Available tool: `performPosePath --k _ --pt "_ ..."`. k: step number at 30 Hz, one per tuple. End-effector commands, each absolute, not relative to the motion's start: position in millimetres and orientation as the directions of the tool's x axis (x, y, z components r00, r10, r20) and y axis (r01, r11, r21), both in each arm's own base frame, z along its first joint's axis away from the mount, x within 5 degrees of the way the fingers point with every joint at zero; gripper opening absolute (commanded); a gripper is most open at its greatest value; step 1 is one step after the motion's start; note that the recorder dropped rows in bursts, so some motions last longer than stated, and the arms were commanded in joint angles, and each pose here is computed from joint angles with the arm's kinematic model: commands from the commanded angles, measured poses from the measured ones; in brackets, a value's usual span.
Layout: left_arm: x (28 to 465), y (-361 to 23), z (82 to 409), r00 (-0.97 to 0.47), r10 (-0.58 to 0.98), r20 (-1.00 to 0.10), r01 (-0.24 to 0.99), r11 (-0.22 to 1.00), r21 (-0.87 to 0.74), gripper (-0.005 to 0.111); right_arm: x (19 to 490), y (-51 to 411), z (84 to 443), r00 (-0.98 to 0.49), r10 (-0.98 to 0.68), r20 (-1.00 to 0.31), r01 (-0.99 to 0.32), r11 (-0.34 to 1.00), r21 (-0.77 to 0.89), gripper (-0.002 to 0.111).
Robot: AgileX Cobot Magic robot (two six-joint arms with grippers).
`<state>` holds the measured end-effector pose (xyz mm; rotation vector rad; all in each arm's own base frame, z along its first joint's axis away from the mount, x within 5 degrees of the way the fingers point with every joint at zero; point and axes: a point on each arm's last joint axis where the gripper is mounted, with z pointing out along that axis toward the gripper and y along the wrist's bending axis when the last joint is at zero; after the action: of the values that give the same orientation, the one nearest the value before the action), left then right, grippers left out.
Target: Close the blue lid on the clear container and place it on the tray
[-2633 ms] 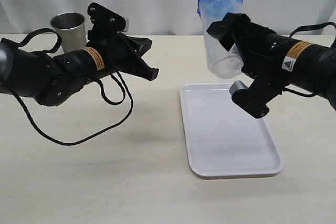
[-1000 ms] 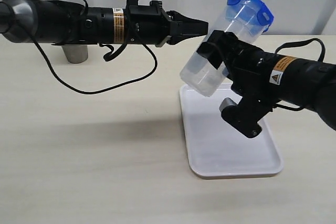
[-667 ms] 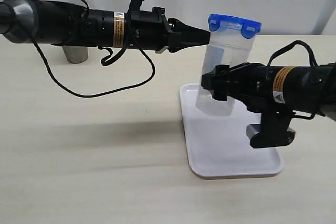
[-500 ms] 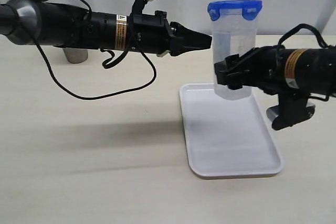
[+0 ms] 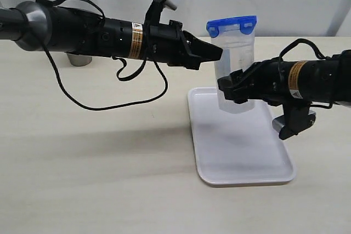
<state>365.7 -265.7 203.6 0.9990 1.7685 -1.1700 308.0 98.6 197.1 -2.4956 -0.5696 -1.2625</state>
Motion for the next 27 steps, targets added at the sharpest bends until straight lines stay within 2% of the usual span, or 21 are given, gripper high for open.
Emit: performPosePath --k 1,6,8,11,13,15,20,24,27 --pt "368.4 -262.1 206.2 -0.381 0.174 -0.908 0.906 0.263 -0.331 0.000 310.4 98.8 197.1 0.476 0.235 0.848 0.571 -0.816 -0.095 0.005" --pt "380.4 -242.8 224.3 -0.302 0.204 -0.931 0.899 0.385 -0.207 0.000 310.6 90.9 184.2 0.461 0.366 0.808 0.628 -0.778 -0.005 0.005" --pt "379.8 -236.1 240.6 -0.261 0.195 -0.945 0.904 0.392 -0.169 0.000 310.3 91.1 181.3 0.457 0.391 0.799 0.643 -0.766 0.008 0.005" --pt "368.4 -230.6 268.2 -0.178 0.208 -0.962 0.936 0.339 -0.100 0.000 310.6 91.1 179.5 0.461 0.392 0.796 0.642 -0.766 0.005 0.005" --pt "368.0 -227.5 280.1 -0.139 0.218 -0.966 0.922 0.384 -0.046 0.000 309.8 91.2 179.0 0.450 0.416 0.790 0.658 -0.753 0.022 0.005" --pt "371.4 -227.3 284.5 -0.154 0.185 -0.971 0.893 0.446 -0.057 0.000 309.1 91.4 178.6 0.440 0.435 0.786 0.671 -0.741 0.034 0.005" --pt "361.2 -250.7 259.5 -0.203 0.218 -0.955 0.936 0.330 -0.124 0.000 310.4 89.4 175.9 0.455 0.437 0.776 0.655 -0.755 0.041 0.005" --pt "359.5 -272.3 232.4 -0.199 0.294 -0.935 0.928 0.362 -0.084 0.000 310.4 89.5 173.7 0.455 0.447 0.770 0.661 -0.749 0.044 0.005" --pt "354.2 -282.8 227.5 -0.160 0.321 -0.933 0.937 0.346 -0.042 0.000 309.9 89.6 168.5 0.445 0.487 0.751 0.686 -0.725 0.064 0.005"
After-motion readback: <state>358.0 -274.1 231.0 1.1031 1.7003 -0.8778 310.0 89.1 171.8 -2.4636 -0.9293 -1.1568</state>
